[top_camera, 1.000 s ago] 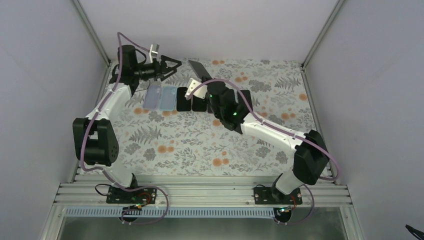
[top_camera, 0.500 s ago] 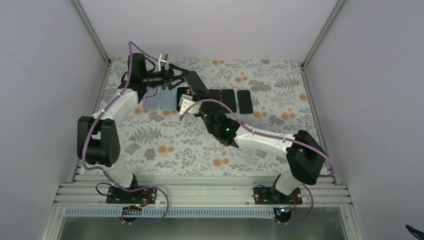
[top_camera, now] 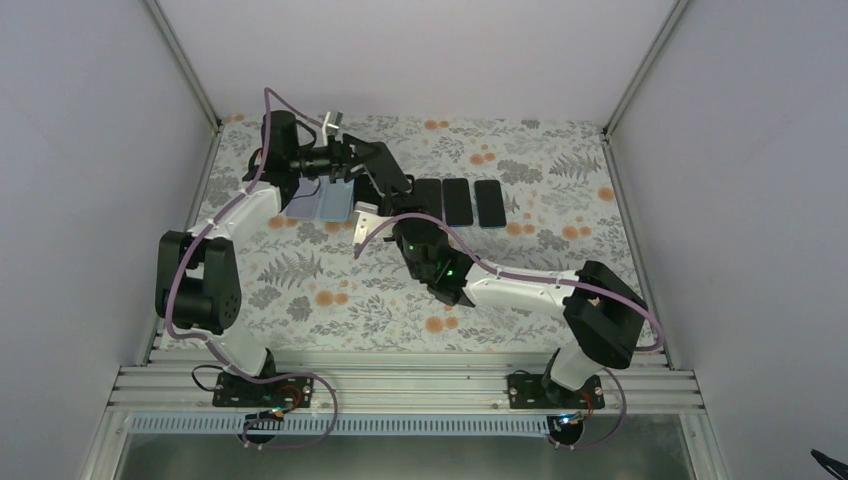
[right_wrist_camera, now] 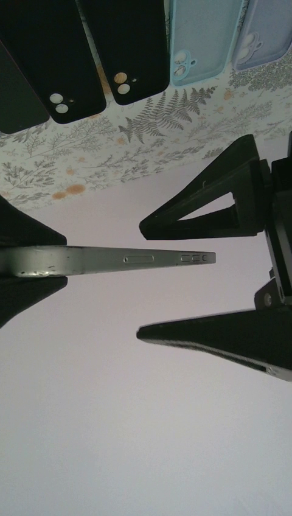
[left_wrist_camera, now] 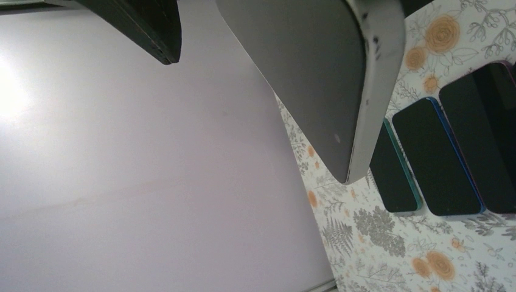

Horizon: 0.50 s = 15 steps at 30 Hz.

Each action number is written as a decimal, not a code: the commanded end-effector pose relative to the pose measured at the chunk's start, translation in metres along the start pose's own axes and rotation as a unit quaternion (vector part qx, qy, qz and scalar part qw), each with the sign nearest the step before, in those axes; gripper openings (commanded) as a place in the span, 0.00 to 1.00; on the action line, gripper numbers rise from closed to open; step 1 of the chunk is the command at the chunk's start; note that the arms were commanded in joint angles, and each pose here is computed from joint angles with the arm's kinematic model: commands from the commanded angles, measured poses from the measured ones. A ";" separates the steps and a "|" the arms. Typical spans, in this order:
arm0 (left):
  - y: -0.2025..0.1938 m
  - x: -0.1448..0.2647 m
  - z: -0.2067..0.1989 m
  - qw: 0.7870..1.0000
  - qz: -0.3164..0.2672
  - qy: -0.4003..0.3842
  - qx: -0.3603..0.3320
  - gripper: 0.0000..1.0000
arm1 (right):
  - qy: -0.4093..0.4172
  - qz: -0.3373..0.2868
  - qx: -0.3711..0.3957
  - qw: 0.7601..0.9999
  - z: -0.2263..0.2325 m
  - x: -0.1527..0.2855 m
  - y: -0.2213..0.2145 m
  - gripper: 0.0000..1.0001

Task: Take the phone out of the phone case
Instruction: Place the phone at the center of the board.

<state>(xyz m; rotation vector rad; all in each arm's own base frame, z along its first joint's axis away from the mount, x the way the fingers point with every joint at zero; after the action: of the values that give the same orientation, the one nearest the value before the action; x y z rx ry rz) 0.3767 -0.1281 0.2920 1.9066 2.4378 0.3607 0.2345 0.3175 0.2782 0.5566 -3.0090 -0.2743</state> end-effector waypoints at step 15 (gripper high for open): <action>-0.003 -0.004 0.000 1.000 0.010 -0.014 -0.001 0.14 | -0.077 -0.002 0.010 0.997 -0.003 0.011 0.007 0.13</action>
<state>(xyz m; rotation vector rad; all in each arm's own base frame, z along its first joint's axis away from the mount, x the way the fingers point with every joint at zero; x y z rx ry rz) 0.3763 -0.1295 0.2919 1.9137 2.4437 0.3224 0.2265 0.3190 0.2724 0.5610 -3.0968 -0.2082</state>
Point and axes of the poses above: each gripper's point midway between its finger pads, its own x axis back along the fingers, its own z axis along the line the jaws close on, y = z × x, the point moved 10 cm from there along x, back along the fingers, and after that the axes turned 8 degrees about x, right-handed, at the moved point
